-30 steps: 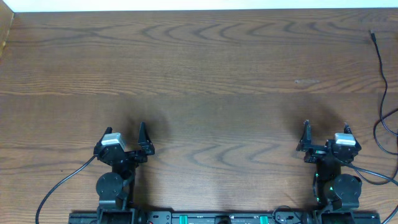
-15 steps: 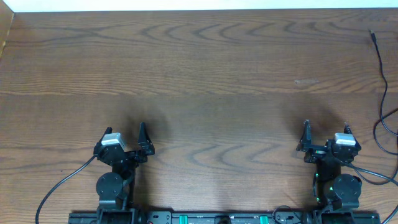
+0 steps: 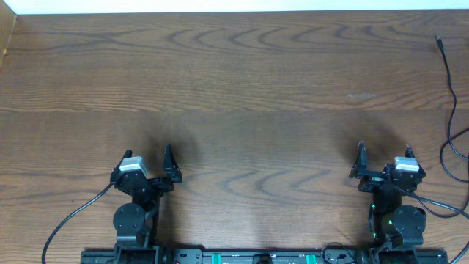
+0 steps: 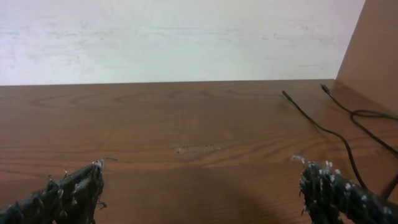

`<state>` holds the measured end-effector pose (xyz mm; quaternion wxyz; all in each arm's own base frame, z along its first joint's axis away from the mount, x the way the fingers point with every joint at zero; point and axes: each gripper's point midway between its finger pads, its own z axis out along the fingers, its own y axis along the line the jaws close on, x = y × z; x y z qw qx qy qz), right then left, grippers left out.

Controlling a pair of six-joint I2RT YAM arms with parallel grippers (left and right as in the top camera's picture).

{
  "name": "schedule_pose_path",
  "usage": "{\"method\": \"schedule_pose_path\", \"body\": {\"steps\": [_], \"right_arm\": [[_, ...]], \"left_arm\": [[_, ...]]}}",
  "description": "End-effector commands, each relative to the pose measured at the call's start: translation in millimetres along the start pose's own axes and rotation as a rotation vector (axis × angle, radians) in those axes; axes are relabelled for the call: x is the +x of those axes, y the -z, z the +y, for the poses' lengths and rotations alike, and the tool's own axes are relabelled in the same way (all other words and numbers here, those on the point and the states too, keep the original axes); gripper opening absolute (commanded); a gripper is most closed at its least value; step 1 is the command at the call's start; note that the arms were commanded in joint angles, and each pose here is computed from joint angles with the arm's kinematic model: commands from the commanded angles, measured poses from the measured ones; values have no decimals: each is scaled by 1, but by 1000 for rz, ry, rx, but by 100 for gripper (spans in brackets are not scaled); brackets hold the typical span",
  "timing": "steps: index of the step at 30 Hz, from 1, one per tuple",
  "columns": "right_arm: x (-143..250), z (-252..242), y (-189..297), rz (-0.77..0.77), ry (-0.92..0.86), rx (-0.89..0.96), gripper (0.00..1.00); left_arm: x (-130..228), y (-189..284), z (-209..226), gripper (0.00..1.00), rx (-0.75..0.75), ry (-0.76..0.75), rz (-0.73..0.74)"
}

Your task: Untangle cables

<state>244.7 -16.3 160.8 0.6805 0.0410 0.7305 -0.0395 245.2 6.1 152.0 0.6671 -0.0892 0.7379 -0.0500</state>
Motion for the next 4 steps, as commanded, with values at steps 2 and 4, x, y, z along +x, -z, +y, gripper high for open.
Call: {"method": "schedule_pose_path", "body": {"steps": [2,4], "right_arm": [[0,-2,0,-2,13,11,99],[0,-2,0,-3,13,10,99]], "left_arm": [[15,0,7,98,-29,1,49],[15,0,7,98,-30,1,49]]}}
